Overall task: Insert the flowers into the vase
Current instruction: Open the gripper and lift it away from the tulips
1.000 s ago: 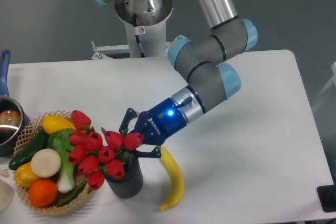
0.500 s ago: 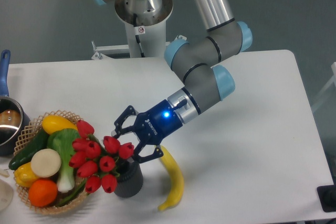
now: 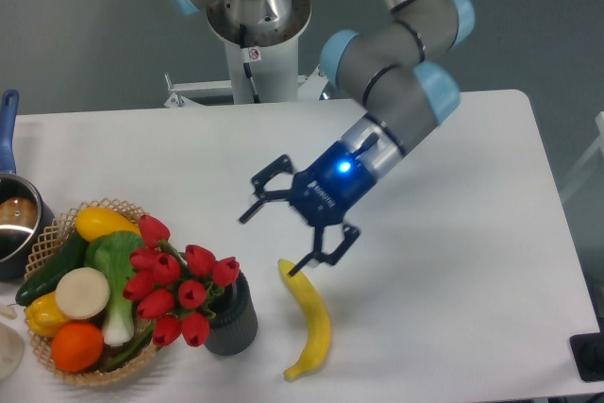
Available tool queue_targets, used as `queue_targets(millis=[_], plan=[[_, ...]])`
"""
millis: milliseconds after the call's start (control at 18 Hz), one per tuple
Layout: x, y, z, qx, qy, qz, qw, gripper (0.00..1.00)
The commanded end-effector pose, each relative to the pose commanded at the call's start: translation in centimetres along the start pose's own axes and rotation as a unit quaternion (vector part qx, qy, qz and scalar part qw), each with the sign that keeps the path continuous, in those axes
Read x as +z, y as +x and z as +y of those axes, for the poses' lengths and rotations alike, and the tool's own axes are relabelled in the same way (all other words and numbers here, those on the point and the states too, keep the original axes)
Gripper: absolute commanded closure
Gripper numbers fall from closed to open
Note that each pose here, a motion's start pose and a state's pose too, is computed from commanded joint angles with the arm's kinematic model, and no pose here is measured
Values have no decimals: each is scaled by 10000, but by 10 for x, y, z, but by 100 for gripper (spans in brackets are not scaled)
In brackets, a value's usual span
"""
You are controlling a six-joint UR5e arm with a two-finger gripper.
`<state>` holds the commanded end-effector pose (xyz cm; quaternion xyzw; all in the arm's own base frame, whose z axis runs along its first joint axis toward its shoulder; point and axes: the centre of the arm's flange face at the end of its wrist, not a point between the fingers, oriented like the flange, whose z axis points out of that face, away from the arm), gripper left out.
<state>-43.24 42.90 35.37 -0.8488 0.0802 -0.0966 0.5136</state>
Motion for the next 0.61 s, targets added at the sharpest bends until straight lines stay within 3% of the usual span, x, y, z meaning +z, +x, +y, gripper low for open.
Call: queue_targets(millis=[111, 222, 444, 611], plan=[[-17, -17, 8, 72, -681, -444, 9967, 0], [-30, -31, 7, 272, -1336, -831, 9872, 0], [-53, -61, 20, 526, -2943, -1539, 9418, 0], [-64, -67, 35, 459, -3461, -1705, 9214, 0]])
